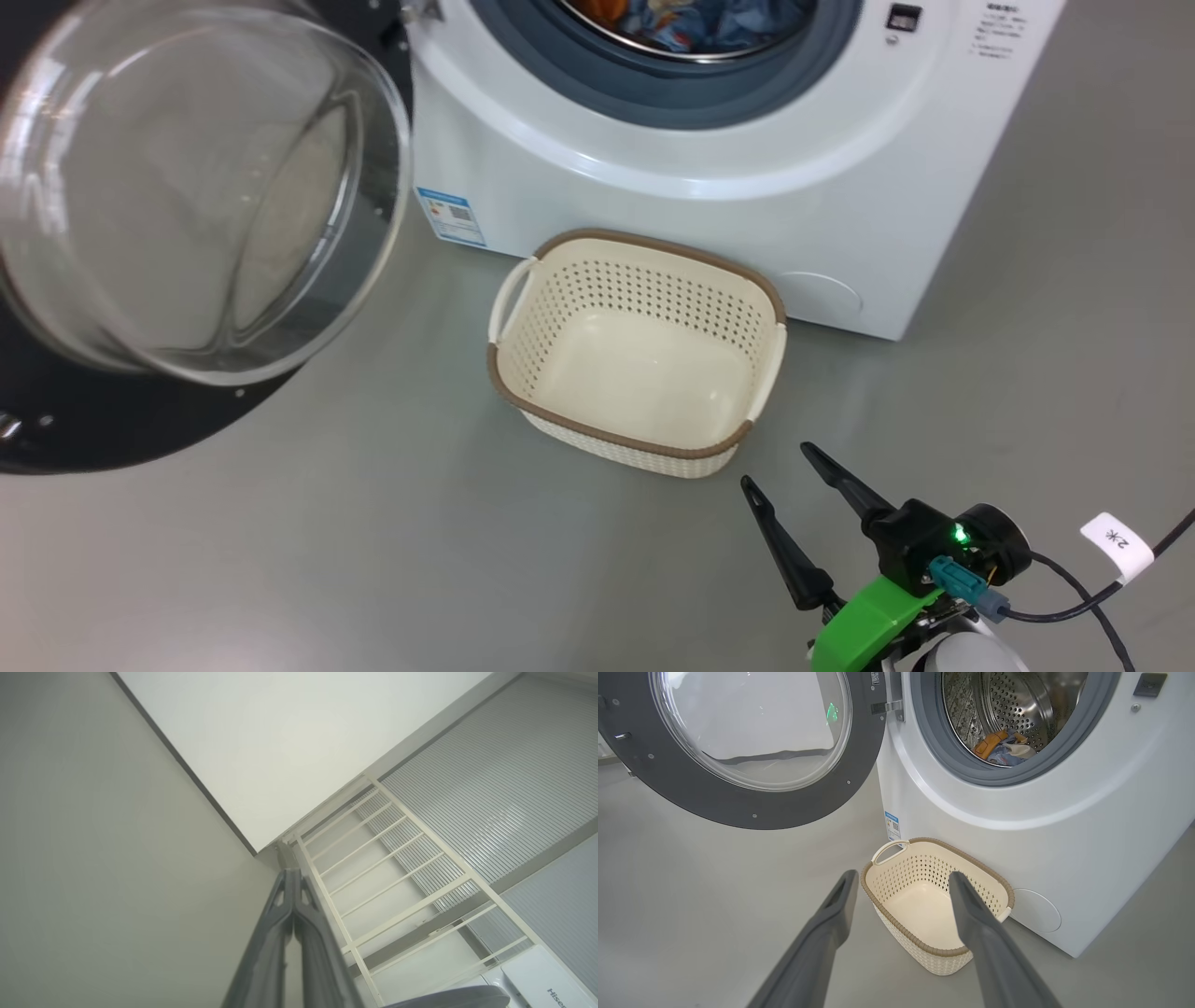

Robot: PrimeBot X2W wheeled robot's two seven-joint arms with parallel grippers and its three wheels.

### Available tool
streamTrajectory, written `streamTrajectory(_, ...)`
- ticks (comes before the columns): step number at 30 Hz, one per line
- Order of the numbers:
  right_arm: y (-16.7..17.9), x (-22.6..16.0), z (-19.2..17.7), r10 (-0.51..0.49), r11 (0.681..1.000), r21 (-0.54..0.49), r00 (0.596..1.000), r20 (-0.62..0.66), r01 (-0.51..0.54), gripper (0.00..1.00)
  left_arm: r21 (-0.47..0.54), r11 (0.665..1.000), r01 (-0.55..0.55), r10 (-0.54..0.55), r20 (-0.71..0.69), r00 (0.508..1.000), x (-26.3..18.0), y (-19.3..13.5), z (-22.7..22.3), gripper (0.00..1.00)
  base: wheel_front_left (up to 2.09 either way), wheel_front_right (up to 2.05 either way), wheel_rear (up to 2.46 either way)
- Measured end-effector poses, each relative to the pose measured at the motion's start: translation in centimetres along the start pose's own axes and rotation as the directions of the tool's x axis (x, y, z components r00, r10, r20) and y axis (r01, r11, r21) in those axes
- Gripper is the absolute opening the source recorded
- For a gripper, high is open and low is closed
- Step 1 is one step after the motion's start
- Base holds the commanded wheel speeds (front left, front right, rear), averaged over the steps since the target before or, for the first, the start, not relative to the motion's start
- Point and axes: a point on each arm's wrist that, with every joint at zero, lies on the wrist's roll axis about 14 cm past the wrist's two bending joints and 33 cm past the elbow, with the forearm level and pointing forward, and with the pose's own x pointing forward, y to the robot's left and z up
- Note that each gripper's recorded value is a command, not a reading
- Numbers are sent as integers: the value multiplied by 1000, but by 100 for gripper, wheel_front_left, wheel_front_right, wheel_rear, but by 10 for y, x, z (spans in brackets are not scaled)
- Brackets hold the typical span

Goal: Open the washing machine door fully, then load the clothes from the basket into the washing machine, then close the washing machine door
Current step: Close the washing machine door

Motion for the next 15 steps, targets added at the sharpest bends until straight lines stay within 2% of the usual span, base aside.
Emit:
streamTrajectory(3, -8, -5, -4, -21, 1000, 3, 1000, -10, 21, 100, -189, 979, -74, 67, -46, 997, 17, 2, -11, 0, 0, 0, 0)
streamTrajectory(9, -25, -14, -12, -70, 997, 12, 997, -25, 71, 100, -225, 957, -182, 162, -104, 981, 32, 15, -31, 0, 0, 0, 0)
streamTrajectory(15, -36, -15, -12, -96, 995, 12, 995, -21, 96, 100, -252, 938, -238, 193, -190, 963, 35, 14, -66, 0, 0, 0, 0)
